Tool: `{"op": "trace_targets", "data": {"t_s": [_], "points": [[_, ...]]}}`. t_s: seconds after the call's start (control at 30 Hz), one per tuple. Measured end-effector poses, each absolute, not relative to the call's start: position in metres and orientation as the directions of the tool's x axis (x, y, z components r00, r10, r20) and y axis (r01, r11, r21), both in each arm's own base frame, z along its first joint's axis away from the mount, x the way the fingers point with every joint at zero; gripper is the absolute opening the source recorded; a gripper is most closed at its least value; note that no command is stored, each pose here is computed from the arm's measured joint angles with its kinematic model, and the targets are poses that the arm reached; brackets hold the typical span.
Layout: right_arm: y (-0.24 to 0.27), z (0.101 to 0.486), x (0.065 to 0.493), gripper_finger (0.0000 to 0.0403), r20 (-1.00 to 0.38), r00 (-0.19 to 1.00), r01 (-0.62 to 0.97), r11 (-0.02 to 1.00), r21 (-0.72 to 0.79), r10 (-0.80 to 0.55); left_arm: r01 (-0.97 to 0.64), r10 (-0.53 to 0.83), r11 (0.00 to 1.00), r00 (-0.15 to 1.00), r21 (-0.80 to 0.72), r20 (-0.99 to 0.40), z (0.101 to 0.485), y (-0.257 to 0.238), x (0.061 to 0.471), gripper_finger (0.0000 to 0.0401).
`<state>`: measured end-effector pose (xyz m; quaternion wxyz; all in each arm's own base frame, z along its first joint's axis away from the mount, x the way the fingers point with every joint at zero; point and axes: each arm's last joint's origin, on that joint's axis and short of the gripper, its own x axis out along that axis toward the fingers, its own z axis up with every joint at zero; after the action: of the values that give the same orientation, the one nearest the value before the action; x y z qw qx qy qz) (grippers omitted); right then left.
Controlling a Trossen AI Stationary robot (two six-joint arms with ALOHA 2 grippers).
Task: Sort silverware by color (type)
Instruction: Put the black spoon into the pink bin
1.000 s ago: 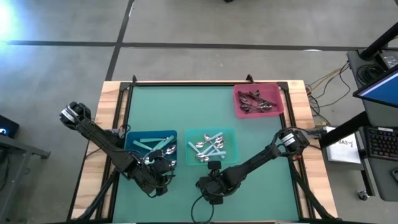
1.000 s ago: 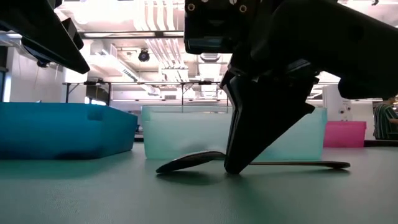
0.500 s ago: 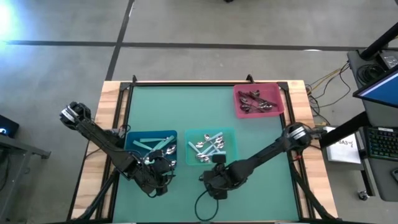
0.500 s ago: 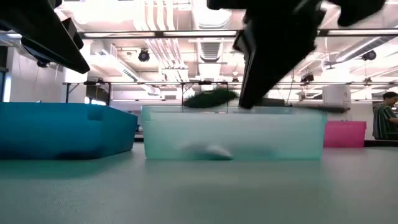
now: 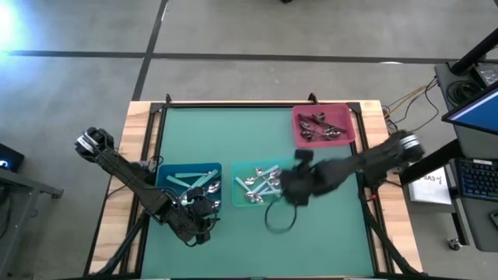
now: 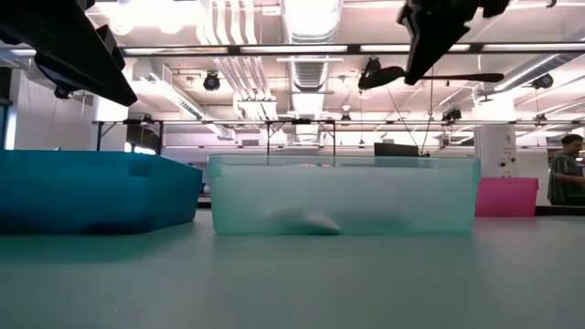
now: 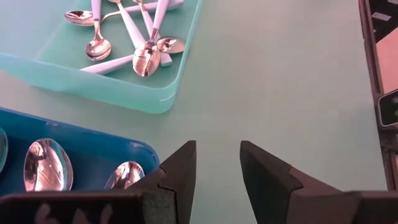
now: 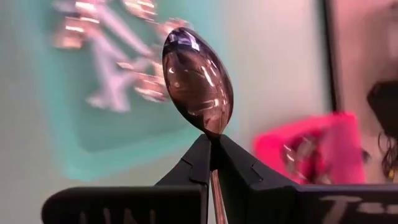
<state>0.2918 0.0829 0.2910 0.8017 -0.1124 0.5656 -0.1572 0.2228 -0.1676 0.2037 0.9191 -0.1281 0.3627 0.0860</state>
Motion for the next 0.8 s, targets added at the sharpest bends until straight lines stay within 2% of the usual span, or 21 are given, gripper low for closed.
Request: {"op": "trace_targets", "data": {"t_s": [0.1, 0.27, 0.43, 0.63, 0.8], "points": [[0.041, 0.296, 0.268, 0.0009, -0.862, 0.307, 0.203, 0.912, -0.356, -0.405, -0.251, 0.068, 0.953, 0.721, -0.169, -0.69, 0.204, -0.167, 0.223, 0.0109], [-0.032, 0.281, 0.221, 0.0009, -0.83, 0.282, 0.396, 0.847, -0.356, -0.481, -0.233, 0.081, 0.964, 0.722, -0.13, -0.687, 0.204, -0.164, 0.225, 0.0109], [-0.087, 0.256, 0.183, 0.0009, -0.766, 0.284, 0.563, 0.747, -0.353, -0.577, -0.269, 0.185, 0.963, 0.742, -0.034, -0.644, 0.205, -0.154, 0.231, 0.0109], [-0.127, 0.232, 0.156, 0.0013, -0.747, 0.342, 0.681, 0.698, -0.22, -0.57, -0.267, 0.208, 0.964, 0.75, 0.001, -0.628, 0.213, -0.148, 0.239, 0.0109], [-0.143, 0.227, 0.144, 0.0051, -0.751, 0.298, 0.713, 0.661, -0.236, -0.589, -0.27, 0.207, 0.963, 0.756, -0.008, -0.621, 0.218, -0.148, 0.242, 0.0109]]}}
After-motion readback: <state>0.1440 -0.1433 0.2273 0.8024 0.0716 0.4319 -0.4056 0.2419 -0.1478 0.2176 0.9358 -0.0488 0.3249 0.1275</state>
